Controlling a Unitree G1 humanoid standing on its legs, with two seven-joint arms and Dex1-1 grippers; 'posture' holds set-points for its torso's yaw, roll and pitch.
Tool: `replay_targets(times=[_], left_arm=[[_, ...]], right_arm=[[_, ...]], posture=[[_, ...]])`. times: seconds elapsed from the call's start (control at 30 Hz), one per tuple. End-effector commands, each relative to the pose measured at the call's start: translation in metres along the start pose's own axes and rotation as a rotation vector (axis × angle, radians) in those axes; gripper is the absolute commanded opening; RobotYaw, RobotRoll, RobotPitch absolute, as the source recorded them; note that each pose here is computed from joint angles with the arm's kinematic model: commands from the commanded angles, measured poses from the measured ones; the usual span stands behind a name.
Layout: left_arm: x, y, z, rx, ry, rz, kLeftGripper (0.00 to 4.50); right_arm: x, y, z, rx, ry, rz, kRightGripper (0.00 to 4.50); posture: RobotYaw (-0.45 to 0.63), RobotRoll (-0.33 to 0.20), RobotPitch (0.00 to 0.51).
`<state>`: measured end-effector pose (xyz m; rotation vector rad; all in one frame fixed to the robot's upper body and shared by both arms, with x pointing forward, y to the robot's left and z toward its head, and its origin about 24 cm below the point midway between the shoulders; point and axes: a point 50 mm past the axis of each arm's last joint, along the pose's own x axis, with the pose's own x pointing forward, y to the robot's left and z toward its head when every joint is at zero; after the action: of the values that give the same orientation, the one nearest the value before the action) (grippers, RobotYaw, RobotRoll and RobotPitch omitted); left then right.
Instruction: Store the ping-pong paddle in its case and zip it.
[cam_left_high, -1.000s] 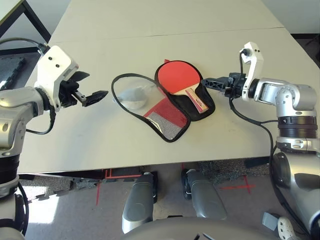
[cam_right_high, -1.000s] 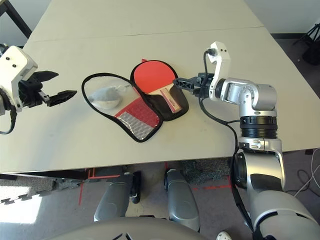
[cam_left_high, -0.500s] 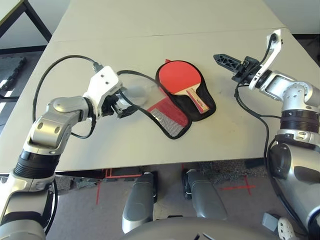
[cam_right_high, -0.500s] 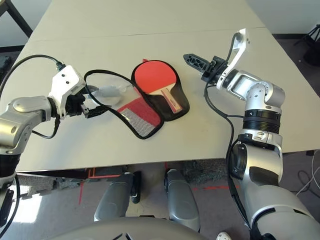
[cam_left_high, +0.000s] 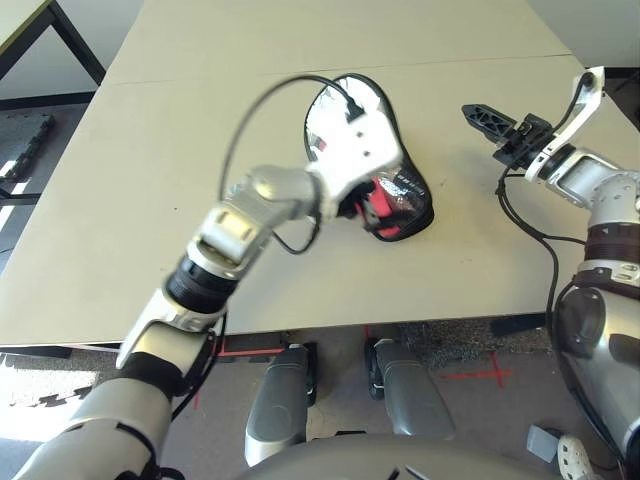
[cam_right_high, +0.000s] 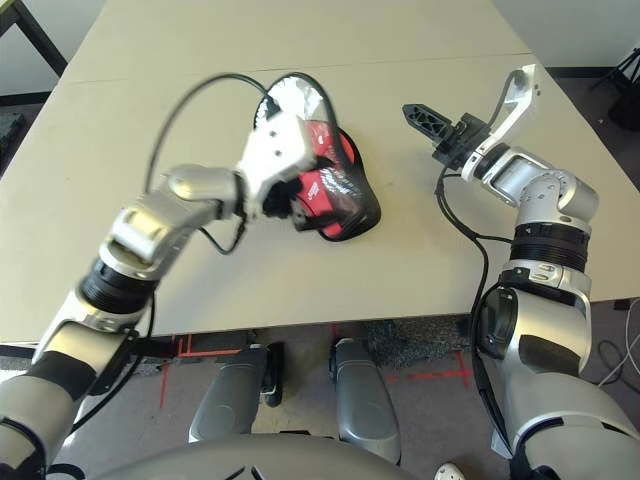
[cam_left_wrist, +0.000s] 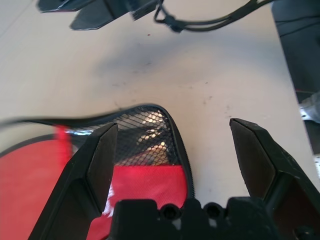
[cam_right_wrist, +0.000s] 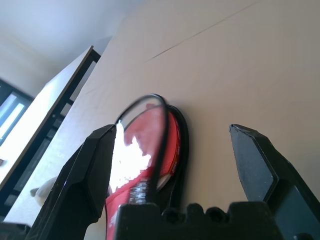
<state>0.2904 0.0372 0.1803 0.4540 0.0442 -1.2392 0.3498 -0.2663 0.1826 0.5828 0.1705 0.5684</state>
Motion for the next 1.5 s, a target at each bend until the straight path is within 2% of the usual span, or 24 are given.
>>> replay_targets(times=[0.03,0.17,0.4,0.77,1.1,1.5], left_arm=[[-0.012,0.006,-0.015,-0.001,0.05,0.026,4.5],[-0.031,0.014,-0.021,-0.012,0.077,0.067,4.5],[-0.047,0.018,-0.023,-0.021,0.095,0.101,4.5],[-0.062,0.022,-0.024,-0.035,0.126,0.122,4.5],[-0.065,0.024,-0.022,-0.028,0.131,0.129,4.5],[-0.065,0.024,-0.023,-0.03,0.138,0.13,4.5]], right_arm=[[-0.004,-0.002,-0.008,0.026,0.089,0.02,4.48],[-0.006,-0.005,-0.026,0.047,0.22,0.002,4.48],[0.001,-0.002,-0.054,0.095,0.361,0.015,4.48],[0.019,0.009,-0.089,0.166,0.48,0.046,4.48],[0.034,0.016,-0.111,0.247,0.528,0.055,4.48],[0.035,0.021,-0.114,0.268,0.548,0.074,4.48]], posture=[[0.05,0.0,0.164],[0.06,0.0,0.17],[0.07,0.0,0.179],[0.08,0.0,0.19],[0.09,0.0,0.196],[0.09,0.0,0.198]])
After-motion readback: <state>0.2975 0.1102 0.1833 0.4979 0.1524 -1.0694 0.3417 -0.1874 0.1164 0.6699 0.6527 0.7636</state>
